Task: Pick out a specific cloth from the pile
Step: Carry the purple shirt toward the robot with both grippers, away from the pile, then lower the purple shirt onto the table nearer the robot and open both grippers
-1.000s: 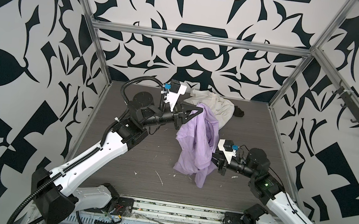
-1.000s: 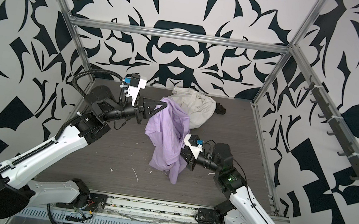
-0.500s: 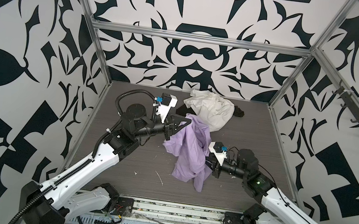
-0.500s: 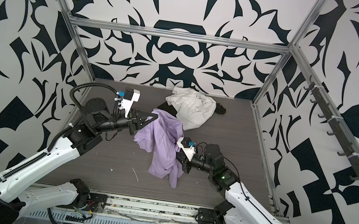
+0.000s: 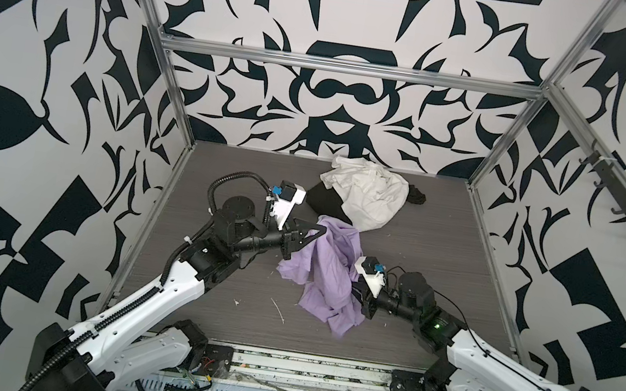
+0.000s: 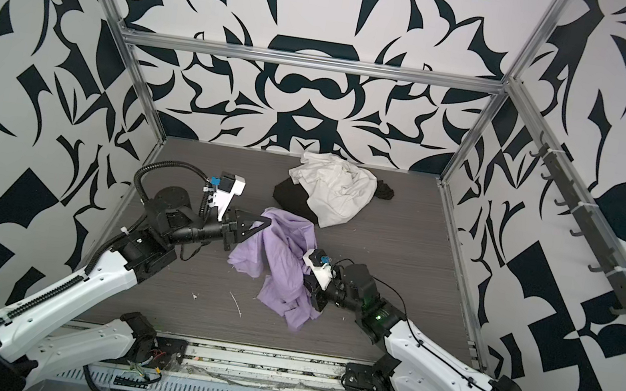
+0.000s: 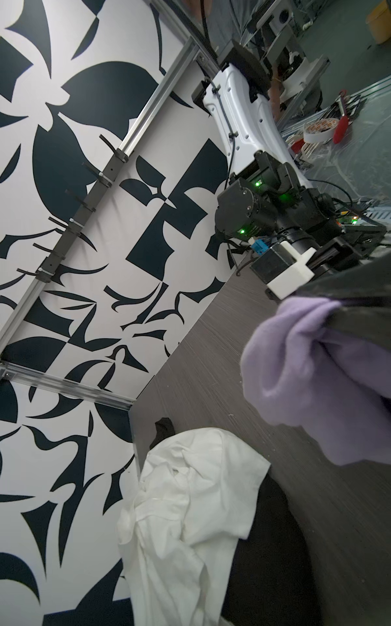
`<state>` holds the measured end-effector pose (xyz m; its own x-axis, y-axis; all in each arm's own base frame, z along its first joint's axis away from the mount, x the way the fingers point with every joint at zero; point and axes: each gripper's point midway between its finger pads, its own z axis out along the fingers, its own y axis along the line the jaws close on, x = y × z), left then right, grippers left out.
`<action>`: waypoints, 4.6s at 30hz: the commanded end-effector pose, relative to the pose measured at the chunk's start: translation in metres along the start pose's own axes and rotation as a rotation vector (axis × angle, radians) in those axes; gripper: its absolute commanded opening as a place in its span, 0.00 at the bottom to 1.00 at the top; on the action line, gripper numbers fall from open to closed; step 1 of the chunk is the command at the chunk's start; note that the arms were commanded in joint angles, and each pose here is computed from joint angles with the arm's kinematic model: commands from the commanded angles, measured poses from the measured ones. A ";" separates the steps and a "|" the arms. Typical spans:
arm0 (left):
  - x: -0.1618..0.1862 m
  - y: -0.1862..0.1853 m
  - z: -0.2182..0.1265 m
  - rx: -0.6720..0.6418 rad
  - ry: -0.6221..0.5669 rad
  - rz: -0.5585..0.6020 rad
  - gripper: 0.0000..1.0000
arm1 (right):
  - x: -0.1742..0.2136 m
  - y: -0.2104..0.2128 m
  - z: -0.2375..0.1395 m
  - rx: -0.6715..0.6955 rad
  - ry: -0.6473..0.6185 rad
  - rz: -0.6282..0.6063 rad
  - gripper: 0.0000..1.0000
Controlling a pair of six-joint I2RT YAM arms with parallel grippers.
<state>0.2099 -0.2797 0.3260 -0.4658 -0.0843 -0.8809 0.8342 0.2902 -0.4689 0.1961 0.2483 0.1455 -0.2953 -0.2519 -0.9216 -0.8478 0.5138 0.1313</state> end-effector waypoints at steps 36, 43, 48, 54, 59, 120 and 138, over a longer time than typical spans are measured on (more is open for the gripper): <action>0.075 0.023 -0.017 -0.046 0.053 -0.158 0.00 | 0.084 0.063 0.058 -0.110 0.162 0.148 0.29; 0.078 0.025 -0.021 -0.071 0.067 -0.151 0.00 | 0.093 0.053 0.049 -0.050 0.166 0.199 0.52; 0.078 0.024 -0.018 -0.058 0.071 -0.166 0.00 | 0.087 0.049 0.029 -0.010 0.183 0.267 0.55; 0.074 0.024 -0.014 -0.054 0.080 -0.159 0.00 | 0.074 0.038 -0.009 0.076 0.156 0.362 0.50; 0.068 0.020 -0.007 -0.030 0.097 -0.150 0.00 | 0.049 0.015 -0.029 0.201 0.040 0.390 0.47; 0.269 -0.003 0.137 0.173 0.751 -0.124 0.33 | 0.056 -0.078 -0.085 0.556 0.018 0.665 0.19; 0.177 -0.029 0.137 0.149 0.480 -0.024 0.68 | 0.032 -0.063 -0.076 0.432 0.019 0.591 0.32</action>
<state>0.1354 -0.4337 0.1551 -0.5577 0.4326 -0.7084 0.8186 0.1452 -0.5557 0.1969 0.1378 0.0971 -0.7270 0.1565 -0.6686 -0.2226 0.8674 0.4451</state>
